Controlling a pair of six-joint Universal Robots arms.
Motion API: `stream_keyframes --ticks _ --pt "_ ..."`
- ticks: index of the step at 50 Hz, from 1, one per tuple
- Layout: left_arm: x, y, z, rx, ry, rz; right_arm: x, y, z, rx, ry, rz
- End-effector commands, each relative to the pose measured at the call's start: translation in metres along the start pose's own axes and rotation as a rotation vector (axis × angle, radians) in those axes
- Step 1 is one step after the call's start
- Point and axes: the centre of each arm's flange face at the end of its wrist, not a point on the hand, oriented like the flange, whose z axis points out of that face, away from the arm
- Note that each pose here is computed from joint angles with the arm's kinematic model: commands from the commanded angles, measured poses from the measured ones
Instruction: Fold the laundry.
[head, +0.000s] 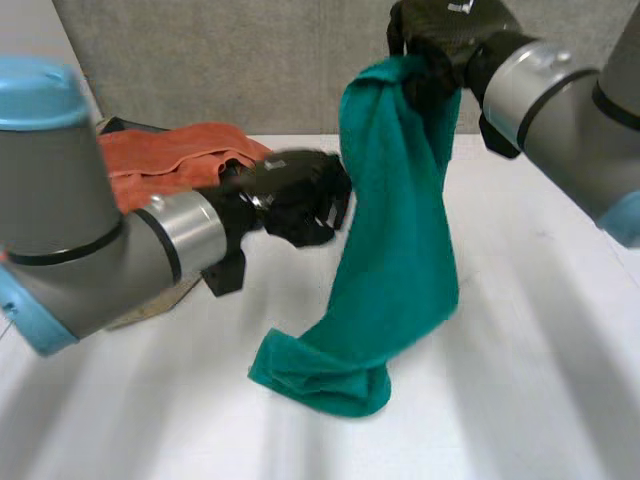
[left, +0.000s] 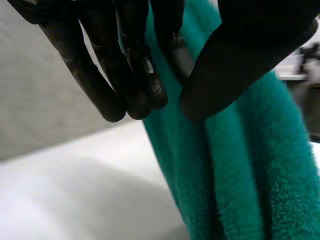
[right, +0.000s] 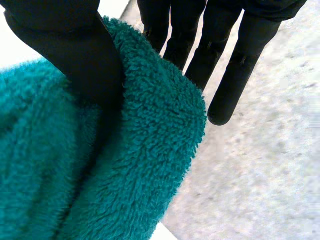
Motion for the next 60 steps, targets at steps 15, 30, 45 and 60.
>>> stream_keyframes --ticks 15,30,45,60 --pt "0.019 0.037 -0.037 0.005 -0.307 0.286 0.009 0.043 -0.023 -0.156 0.015 0.092" --pt "-0.042 0.03 0.024 0.073 -0.375 0.267 -0.019 -0.027 -0.048 0.038 -0.209 0.058" --pt "-0.008 0.094 0.054 -0.289 0.05 0.141 -0.014 -0.007 -0.038 -0.014 -0.177 0.093" --pt "-0.008 0.02 -0.007 -0.026 -0.449 0.287 0.018 0.056 -0.01 -0.263 0.034 -0.024"
